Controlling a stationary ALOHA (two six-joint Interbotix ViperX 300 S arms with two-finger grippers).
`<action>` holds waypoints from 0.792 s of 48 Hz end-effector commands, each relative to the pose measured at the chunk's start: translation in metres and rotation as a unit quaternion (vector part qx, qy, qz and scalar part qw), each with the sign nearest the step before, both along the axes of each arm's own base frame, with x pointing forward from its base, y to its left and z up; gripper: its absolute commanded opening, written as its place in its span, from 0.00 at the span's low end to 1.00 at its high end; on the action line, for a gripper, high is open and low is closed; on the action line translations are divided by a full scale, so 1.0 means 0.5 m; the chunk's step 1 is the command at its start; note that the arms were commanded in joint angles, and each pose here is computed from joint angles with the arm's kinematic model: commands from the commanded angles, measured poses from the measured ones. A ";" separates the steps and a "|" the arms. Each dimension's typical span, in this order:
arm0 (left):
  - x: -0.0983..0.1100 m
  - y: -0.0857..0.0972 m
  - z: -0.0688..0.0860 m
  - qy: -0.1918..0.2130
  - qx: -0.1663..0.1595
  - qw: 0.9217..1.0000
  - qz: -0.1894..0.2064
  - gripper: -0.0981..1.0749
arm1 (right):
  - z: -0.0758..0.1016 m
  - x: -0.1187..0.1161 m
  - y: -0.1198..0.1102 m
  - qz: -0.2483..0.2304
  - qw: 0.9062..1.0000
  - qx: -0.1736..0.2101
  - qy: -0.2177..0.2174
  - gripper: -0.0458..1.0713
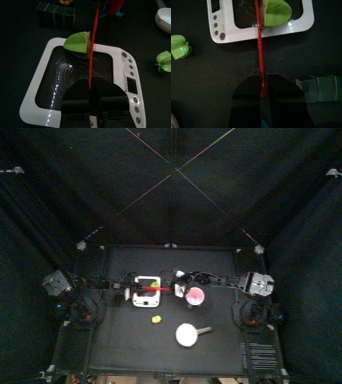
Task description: Cut starfruit
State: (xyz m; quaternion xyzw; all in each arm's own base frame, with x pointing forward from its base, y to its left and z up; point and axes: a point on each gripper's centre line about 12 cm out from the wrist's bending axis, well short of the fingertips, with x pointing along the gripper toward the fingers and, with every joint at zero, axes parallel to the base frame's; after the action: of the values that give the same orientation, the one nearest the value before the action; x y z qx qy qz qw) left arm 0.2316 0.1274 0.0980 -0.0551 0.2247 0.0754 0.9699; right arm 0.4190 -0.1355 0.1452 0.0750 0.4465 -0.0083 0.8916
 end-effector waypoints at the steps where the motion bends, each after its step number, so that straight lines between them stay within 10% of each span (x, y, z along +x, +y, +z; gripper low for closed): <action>1: 0.001 0.010 0.011 -0.008 0.005 1.000 0.010 0.34 | 0.048 0.011 0.010 0.005 1.000 -0.007 -0.028 0.34; 38: -0.008 -0.041 0.101 -0.075 0.059 0.995 -0.021 0.34 | 0.136 0.001 0.036 0.016 0.997 -0.023 -0.074 0.34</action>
State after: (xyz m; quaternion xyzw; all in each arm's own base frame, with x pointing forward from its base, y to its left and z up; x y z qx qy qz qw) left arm 0.2254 0.1054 0.1411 -0.0031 0.1623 0.0604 0.9849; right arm 0.4177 -0.1242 0.1900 0.0561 0.4051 -0.0014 0.9125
